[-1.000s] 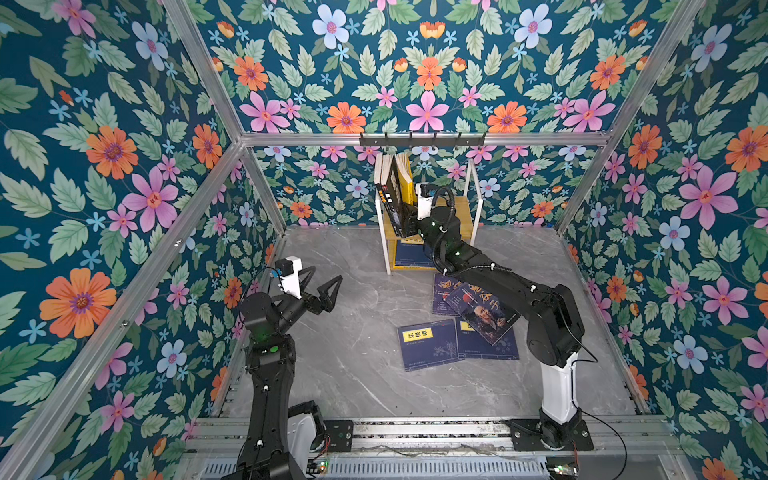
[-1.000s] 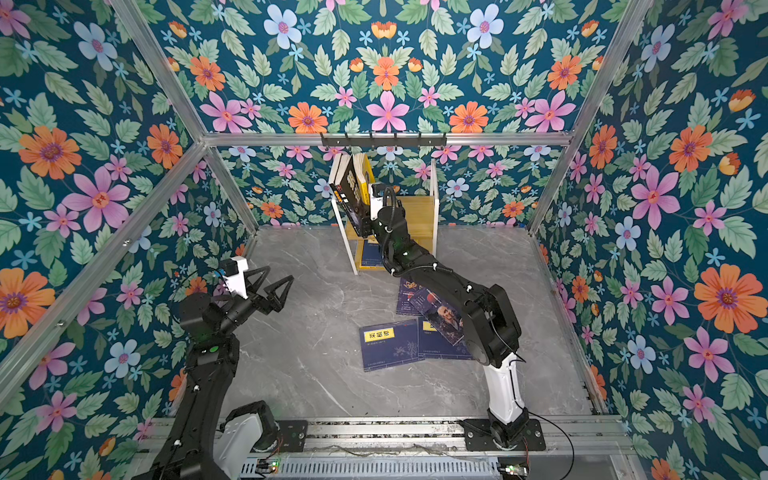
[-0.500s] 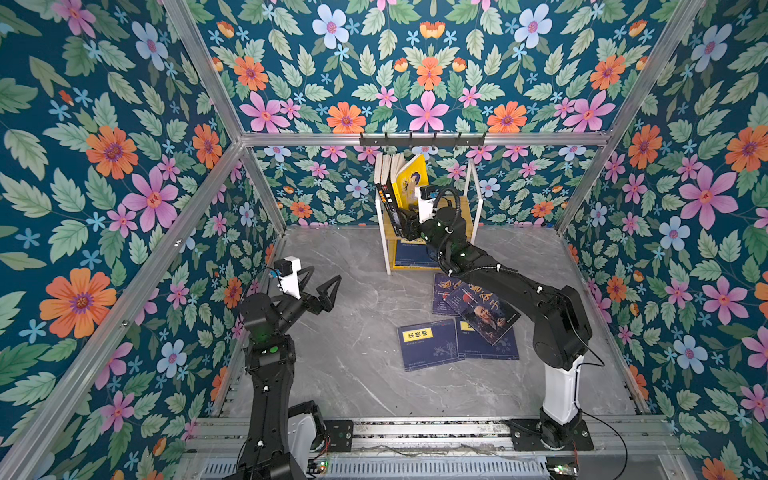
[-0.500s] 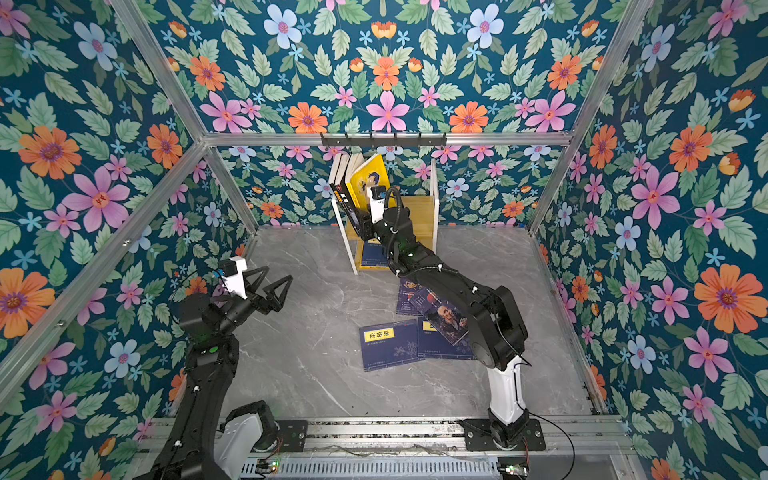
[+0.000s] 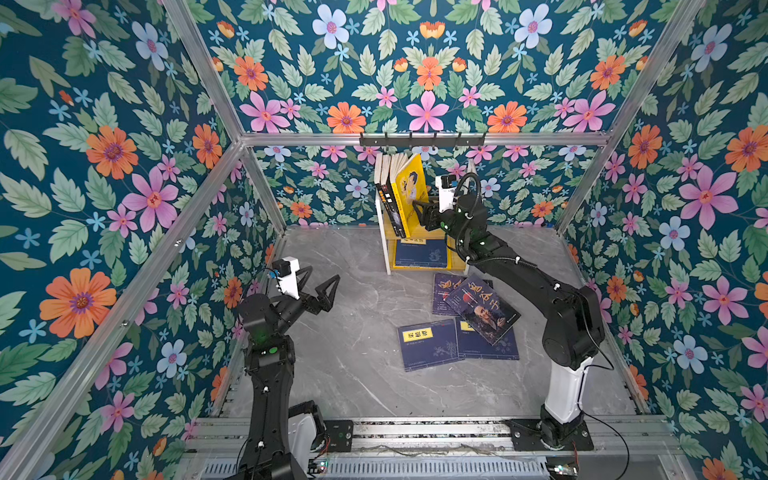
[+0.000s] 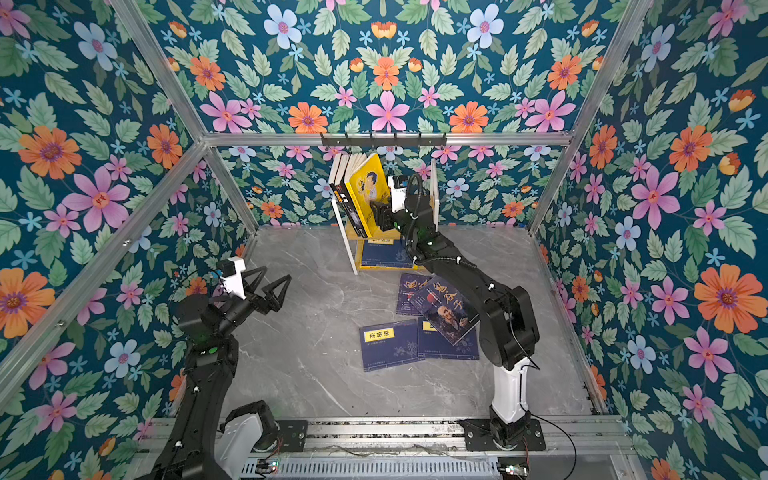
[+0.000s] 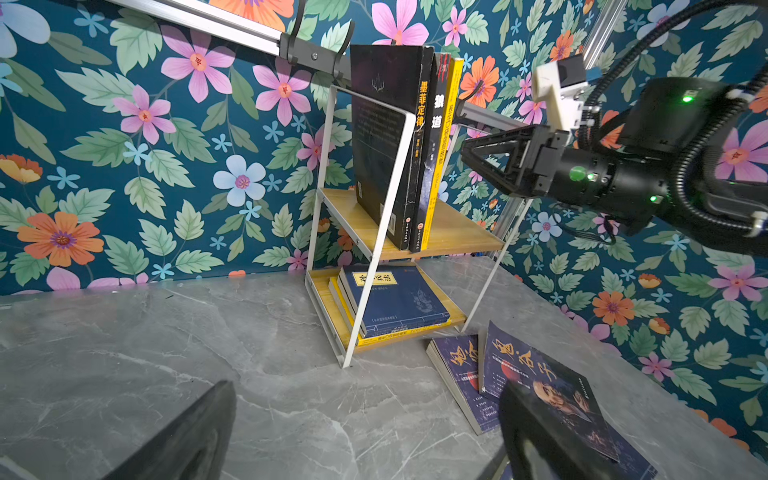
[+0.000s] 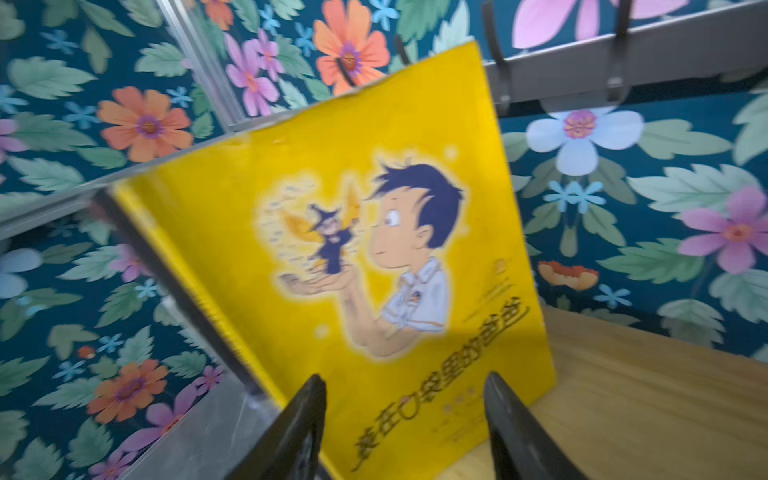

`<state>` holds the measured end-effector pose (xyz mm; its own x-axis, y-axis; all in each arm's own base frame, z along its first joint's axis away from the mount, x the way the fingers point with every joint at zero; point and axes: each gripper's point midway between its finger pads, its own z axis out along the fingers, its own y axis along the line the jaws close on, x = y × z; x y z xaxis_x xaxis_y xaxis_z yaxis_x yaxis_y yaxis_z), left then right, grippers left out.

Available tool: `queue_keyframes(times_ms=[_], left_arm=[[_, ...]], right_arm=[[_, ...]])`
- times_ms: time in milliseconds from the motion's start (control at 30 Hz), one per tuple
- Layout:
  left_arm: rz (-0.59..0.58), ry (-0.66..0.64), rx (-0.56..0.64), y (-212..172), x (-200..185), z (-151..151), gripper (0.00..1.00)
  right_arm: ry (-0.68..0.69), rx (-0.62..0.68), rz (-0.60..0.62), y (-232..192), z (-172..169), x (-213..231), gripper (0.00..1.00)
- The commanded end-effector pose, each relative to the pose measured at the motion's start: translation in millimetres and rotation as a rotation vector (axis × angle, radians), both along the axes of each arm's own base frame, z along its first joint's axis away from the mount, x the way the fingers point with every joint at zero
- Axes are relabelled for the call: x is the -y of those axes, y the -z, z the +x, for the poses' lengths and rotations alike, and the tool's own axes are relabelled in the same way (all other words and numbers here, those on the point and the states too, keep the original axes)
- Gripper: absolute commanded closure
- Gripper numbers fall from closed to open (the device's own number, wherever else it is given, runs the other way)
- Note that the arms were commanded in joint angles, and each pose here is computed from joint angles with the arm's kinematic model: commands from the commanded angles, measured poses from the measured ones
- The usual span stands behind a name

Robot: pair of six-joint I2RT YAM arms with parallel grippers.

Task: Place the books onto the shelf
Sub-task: 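Push the yellow book against the black books with the right gripper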

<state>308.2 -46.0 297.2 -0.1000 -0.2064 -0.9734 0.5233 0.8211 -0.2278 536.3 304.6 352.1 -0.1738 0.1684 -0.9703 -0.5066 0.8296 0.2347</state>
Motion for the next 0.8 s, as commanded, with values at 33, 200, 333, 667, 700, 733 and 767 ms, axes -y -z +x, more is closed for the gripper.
queue_keyframes(times_ms=[33, 200, 333, 667, 700, 733, 767], left_arm=[[0.005, 0.003, 0.016, -4, 1, -2, 0.00], [0.006, 0.001, 0.020, -5, 1, -2, 0.00], [0.007, 0.002, 0.021, -6, 1, -2, 0.00], [0.005, -0.005, 0.014, -4, -1, -1, 0.00], [0.005, -0.007, 0.014, -4, -2, -1, 0.00], [0.005, -0.007, 0.013, -3, -2, -1, 0.00], [0.005, -0.008, 0.013, -3, -2, -1, 0.00]], right_arm=[[0.125, -0.115, -0.041, 31, 28, 16, 0.42], [0.088, -0.159, -0.058, 44, 51, -2, 0.41], [0.004, -0.165, -0.036, 43, 55, -21, 0.42], [-0.147, -0.106, -0.065, 22, 26, -48, 0.40], [-0.158, -0.098, -0.076, 20, 23, -48, 0.39], [-0.172, -0.091, -0.098, 18, 19, -47, 0.37], [-0.178, -0.083, -0.115, 16, 17, -43, 0.36]])
